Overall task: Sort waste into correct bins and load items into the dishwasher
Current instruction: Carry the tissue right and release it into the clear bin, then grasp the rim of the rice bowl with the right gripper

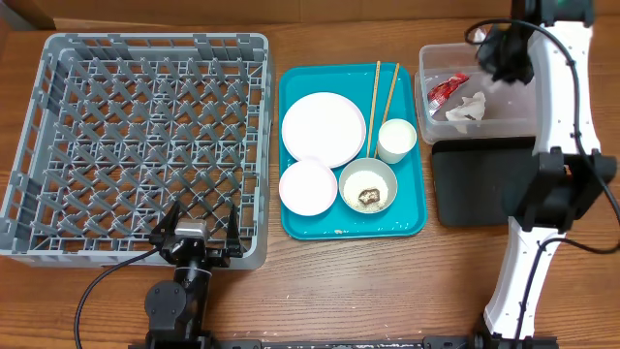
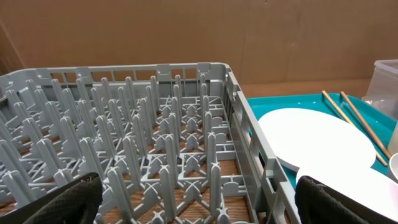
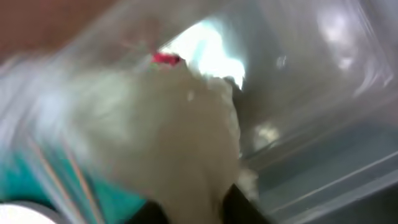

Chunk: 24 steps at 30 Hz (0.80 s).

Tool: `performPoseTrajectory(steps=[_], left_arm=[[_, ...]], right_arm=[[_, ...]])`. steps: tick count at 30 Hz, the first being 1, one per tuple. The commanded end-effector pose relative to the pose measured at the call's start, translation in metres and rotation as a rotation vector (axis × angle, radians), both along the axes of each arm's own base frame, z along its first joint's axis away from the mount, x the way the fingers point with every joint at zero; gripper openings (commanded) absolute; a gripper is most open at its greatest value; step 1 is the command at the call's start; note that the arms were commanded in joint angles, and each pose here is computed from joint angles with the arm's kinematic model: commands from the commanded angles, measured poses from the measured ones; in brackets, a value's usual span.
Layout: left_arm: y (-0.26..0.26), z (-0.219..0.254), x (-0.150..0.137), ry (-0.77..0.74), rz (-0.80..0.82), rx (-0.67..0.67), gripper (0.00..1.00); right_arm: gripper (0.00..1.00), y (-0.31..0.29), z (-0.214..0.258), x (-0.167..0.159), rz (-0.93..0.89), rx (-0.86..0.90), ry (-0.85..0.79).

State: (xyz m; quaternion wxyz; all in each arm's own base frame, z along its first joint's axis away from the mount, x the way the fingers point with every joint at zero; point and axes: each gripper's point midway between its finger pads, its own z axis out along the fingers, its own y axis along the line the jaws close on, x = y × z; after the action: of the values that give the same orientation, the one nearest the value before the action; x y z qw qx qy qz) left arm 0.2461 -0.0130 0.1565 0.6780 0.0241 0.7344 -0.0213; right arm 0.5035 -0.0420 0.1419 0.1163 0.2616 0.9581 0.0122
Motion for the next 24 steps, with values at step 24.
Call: performPoseTrajectory(steps=[24], left_arm=[[-0.001, 0.0, 0.0, -0.006, -0.005, 0.017, 1.0]], right_arm=[[0.46, 0.212, 0.096, -0.074, 0.396, 0.253, -0.042]])
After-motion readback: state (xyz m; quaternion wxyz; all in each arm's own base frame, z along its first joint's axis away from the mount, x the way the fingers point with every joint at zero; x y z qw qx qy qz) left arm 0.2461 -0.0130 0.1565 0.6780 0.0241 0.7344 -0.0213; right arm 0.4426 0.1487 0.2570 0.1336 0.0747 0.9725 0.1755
